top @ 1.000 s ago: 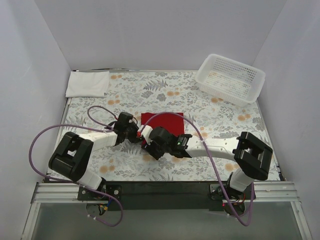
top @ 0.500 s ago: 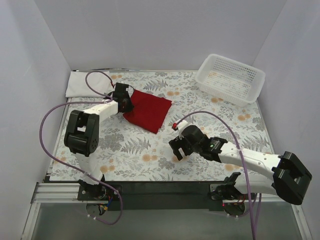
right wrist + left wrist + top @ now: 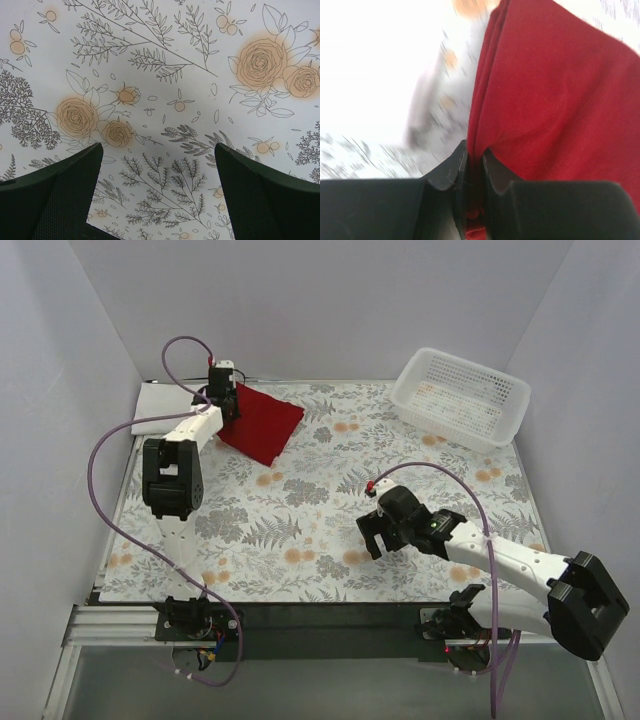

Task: Fold and stack the t-shirts
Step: Neatly place the folded tshirt to the corner

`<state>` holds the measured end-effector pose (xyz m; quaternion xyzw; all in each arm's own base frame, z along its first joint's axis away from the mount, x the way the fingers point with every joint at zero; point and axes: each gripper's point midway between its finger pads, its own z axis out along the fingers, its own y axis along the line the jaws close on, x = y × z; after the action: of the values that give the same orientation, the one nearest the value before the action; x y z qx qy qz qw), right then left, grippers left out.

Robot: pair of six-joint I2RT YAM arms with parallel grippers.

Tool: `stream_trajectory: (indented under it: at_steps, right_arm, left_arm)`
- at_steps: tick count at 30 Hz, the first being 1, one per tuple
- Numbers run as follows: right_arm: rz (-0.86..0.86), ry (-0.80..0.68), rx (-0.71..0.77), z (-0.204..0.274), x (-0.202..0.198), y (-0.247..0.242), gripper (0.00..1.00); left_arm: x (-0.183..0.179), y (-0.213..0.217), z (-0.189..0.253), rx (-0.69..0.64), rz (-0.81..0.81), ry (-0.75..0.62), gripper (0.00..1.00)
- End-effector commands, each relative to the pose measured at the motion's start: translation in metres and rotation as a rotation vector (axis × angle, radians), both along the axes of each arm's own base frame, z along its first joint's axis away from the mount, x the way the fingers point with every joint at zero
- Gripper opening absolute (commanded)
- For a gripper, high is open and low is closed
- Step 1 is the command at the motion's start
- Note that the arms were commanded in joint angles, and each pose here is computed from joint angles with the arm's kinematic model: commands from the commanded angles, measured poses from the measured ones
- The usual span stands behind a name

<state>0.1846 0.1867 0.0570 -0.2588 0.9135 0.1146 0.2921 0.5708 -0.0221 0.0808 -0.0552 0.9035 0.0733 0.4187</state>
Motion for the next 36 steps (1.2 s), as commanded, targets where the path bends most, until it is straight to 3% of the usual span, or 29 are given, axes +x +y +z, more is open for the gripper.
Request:
stream_trajectory:
  at_steps: [1,7,16,26,36]
  right_arm:
    - [0.010,0.032,0.009,0.013,0.005,0.011,0.98]
    - [0.031,0.093,-0.047,0.010,0.013,0.018,0.98]
    - [0.031,0.109,-0.083,0.016,0.026,0.025,0.98]
    - [0.021,0.142,-0.129,0.010,0.028,0.018,0.98]
    - [0.025,0.195,-0.149,-0.001,0.026,0.021,0.97]
  left_arm:
    - [0.031,0.035,0.063,0.131,-0.015,-0.126,0.00]
    - [0.054,0.065,0.104,0.107,0.002,-0.208,0.00]
    - [0.055,0.138,0.126,0.090,0.059,-0.222,0.00]
    - [0.052,0.201,0.083,-0.026,0.059,-0.147,0.00]
    - [0.054,0.252,0.064,0.101,0.207,-0.136,0.00]
